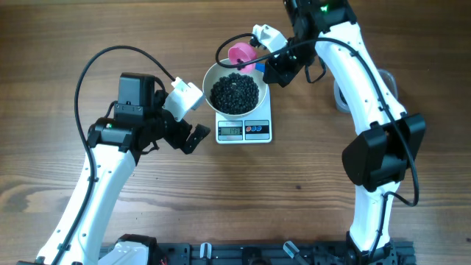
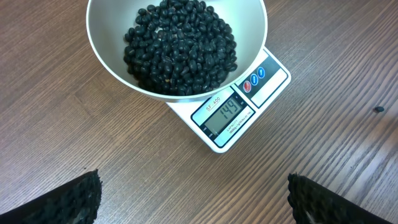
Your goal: Scoop item into bowl and weigh 150g on scale
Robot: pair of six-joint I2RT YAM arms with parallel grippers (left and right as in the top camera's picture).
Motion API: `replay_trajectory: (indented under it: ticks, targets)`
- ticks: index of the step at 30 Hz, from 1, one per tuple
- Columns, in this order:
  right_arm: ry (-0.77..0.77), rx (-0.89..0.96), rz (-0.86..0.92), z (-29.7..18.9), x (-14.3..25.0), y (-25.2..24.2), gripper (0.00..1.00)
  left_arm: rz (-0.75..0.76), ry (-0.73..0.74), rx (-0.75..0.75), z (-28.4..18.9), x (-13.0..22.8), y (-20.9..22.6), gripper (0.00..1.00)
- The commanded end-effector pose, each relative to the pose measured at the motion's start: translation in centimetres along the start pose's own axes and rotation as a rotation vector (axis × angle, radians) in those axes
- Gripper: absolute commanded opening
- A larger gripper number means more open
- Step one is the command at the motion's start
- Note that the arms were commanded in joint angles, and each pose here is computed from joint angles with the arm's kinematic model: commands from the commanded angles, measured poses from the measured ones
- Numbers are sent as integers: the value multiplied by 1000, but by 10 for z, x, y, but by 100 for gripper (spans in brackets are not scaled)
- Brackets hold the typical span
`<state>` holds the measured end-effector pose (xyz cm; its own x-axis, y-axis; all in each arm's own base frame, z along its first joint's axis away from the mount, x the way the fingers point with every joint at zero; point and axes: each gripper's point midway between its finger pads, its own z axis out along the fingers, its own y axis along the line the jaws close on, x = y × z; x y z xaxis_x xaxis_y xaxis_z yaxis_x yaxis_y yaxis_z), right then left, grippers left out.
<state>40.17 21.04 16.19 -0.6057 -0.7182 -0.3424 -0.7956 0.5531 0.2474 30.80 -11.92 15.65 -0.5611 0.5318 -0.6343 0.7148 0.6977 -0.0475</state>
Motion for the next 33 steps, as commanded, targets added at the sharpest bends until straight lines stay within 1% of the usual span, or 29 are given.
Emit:
replay_trajectory:
  ticks: [1,16,20,33]
  targets:
    - [-20,74,-68,-18,-11,7,4,-7,-3,2,0,1,0,100]
    - [-22,88,-55,-17,-13,6,4,-7,-3,1,0,1,0,100]
    - [11,146,-50,-15,-12,2,4,-7,-3,2,0,1,0,100]
    - [15,162,-59,-14,-13,2,4,-7,-3,1,0,1,0,100]
